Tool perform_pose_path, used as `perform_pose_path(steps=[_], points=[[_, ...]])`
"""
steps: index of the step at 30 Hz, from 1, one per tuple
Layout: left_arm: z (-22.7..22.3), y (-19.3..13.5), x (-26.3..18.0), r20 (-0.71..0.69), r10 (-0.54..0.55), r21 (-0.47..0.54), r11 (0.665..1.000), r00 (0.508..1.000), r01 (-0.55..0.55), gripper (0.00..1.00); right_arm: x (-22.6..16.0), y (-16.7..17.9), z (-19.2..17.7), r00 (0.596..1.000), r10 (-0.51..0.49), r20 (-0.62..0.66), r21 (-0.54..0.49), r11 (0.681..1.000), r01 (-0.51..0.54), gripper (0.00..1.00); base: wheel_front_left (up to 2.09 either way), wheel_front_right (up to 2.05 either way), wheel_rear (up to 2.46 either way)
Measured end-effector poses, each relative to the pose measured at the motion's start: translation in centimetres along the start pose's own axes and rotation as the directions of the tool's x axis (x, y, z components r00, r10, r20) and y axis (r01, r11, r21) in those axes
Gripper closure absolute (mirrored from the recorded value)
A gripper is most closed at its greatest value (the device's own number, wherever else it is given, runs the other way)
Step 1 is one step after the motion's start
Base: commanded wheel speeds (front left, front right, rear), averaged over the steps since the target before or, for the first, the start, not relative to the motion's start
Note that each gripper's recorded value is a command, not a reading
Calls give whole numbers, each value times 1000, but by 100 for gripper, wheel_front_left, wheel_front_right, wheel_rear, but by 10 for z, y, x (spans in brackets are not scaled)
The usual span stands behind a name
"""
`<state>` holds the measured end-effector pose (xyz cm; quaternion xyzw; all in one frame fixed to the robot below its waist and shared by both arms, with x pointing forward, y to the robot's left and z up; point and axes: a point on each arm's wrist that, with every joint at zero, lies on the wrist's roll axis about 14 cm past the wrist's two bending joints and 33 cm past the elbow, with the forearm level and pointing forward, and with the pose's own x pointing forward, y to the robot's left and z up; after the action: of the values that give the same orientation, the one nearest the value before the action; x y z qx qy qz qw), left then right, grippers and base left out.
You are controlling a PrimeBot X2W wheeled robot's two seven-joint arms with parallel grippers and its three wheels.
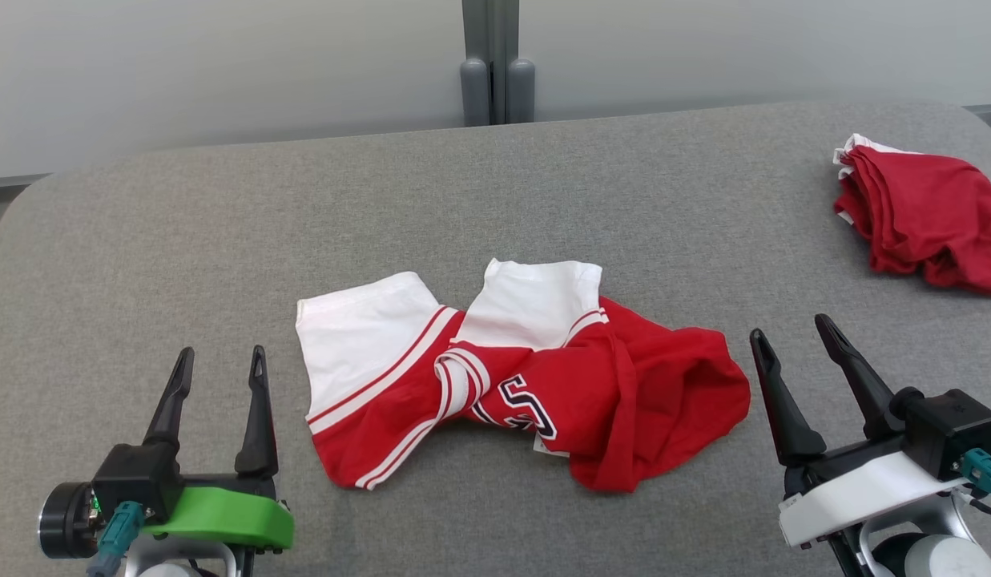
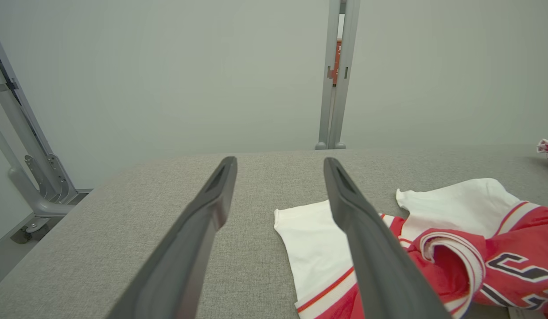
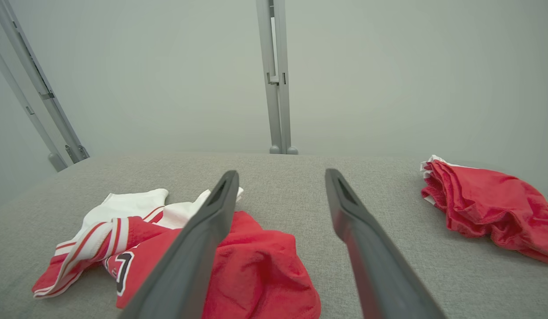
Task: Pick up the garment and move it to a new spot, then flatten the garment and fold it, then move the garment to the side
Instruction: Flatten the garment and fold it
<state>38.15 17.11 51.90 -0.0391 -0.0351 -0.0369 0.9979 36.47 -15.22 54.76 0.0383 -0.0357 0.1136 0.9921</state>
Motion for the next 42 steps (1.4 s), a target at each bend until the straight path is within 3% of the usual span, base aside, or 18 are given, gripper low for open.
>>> perform_pose_path(steps=[16,24,30,40,41,42], points=[[-7,-3,0,-21,-16,4,1000,1000,16,0,1,-1,-1,1000,-7,-2,6,1000,7,0,0,0,0],[-14,-47,24,-97,-197,-24,980,976,195,0,12,-4,-3,1000,-9,-2,9,1000,9,0,0,0,0],[-55,-95,45,-278,-357,-81,934,892,348,0,27,-6,-18,999,-15,-30,24,1000,16,0,0,0,0],[-130,-133,23,-544,-477,-222,875,690,430,0,27,-24,-43,994,-75,-85,34,996,78,0,0,0,0],[-135,-133,21,-563,-477,-232,875,674,426,50,27,-25,-45,993,-78,-88,34,996,81,0,0,0,0],[-141,-133,16,-588,-481,-240,871,650,428,67,27,-26,-46,993,-80,-92,35,996,84,0,0,0,0]])
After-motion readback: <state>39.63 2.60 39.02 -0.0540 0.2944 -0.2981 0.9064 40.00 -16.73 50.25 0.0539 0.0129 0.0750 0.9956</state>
